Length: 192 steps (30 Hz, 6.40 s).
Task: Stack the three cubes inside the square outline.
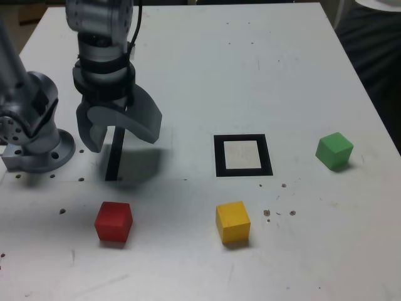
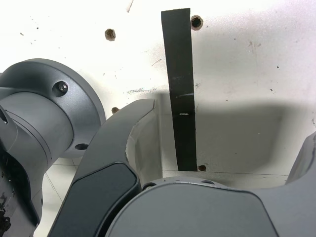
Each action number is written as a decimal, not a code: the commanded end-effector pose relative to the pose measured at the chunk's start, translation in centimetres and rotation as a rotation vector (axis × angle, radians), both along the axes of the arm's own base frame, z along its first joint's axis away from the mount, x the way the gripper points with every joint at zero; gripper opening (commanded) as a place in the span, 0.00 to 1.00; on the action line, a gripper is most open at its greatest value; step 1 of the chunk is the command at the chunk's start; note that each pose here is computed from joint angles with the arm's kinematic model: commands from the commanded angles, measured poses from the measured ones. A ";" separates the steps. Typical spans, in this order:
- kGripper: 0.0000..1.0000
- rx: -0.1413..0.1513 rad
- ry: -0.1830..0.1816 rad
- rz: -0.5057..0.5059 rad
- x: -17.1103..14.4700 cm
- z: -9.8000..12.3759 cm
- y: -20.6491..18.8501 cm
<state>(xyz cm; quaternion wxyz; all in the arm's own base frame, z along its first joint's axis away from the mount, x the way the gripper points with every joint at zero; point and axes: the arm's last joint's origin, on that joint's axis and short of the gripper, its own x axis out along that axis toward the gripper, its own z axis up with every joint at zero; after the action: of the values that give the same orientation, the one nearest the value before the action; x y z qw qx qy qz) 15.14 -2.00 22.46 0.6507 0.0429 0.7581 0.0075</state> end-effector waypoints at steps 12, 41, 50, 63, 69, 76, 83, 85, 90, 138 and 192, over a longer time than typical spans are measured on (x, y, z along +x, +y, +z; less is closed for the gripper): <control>0.99 0.000 0.020 0.005 -0.1 0.4 0.0; 0.99 -0.042 0.052 -0.017 -0.6 4.6 -7.9; 0.99 -0.055 0.074 -0.052 -0.4 4.1 -11.3; 0.98 -0.090 0.111 -0.101 0.2 1.8 -14.7; 0.97 -0.091 0.122 -0.114 0.8 0.7 -15.6; 0.93 -0.079 0.141 -0.123 1.6 -0.5 -16.4; 0.72 -0.064 0.154 -0.118 2.2 -1.4 -16.7; 0.61 -0.055 0.149 -0.115 2.4 -1.5 -16.6; 0.35 -0.033 0.115 -0.115 3.0 -1.5 -16.5; 0.32 0.043 0.057 -0.118 12.7 5.0 -10.6; 0.98 -0.055 0.127 -0.040 24.9 -0.9 -1.3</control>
<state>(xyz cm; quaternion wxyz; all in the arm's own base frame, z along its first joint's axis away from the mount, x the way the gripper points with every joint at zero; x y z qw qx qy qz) 39.96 -3.42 21.71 0.6040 0.0415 0.7953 -0.0292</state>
